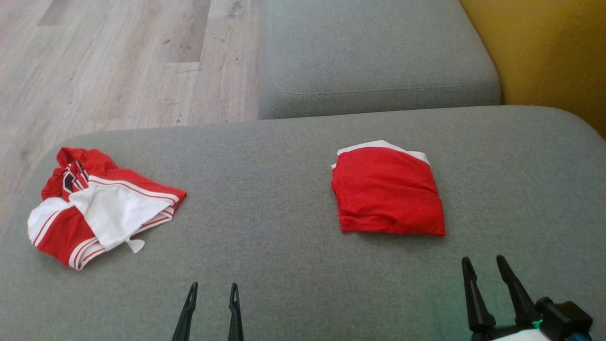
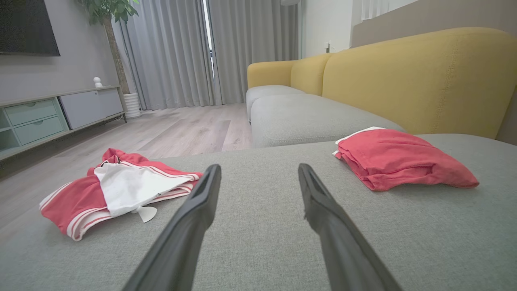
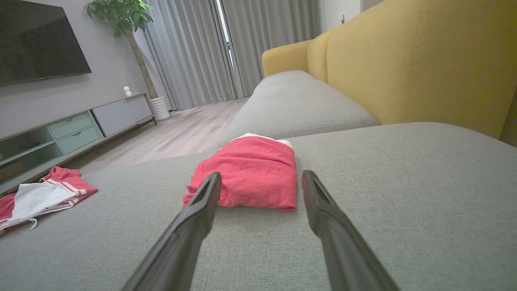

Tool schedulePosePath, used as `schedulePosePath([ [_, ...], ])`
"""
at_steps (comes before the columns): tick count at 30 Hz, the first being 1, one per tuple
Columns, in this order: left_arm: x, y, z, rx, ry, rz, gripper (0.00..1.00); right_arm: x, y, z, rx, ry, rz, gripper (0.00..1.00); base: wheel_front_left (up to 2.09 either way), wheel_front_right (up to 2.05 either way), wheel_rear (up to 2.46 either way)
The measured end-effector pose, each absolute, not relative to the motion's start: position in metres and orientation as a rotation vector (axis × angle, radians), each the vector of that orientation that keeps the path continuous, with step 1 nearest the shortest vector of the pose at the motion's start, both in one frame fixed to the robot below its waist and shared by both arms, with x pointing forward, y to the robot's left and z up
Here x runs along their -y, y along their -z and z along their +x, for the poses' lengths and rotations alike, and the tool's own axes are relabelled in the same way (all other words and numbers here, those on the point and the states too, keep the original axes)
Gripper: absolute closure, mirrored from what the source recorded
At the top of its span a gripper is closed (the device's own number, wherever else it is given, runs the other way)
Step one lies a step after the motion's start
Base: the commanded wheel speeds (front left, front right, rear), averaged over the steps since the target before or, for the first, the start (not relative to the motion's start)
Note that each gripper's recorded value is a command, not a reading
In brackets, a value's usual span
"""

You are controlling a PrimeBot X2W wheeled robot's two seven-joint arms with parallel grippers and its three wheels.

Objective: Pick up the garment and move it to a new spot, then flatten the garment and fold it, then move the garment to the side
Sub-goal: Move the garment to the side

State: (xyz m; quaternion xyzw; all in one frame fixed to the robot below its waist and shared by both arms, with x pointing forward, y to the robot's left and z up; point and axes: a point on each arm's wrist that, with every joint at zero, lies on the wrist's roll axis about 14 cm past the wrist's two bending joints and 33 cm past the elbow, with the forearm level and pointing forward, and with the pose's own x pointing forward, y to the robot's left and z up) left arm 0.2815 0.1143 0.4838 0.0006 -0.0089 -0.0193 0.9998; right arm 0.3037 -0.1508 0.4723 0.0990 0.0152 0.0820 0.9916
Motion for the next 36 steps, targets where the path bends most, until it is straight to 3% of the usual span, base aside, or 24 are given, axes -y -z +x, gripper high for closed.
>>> schedulePosePath([
  [27, -0.121, -0.469, 0.292, -0.044, 0.024, 0.009, 0.00, 0.150, -0.447, 0.312, -0.125, -0.152, 0.247, 0.00, 0.00, 0.00, 0.00],
  [30, -0.121, -0.468, 0.301, -0.048, 0.022, 0.009, 0.00, 0.144, -0.442, 0.328, -0.143, -0.166, 0.281, 0.00, 0.00, 0.00, 0.00],
  [36, -0.117, -0.467, 0.331, -0.054, 0.037, 0.008, 0.00, 0.147, -0.442, 0.401, -0.224, -0.193, 0.337, 0.00, 0.00, 0.00, 0.00],
])
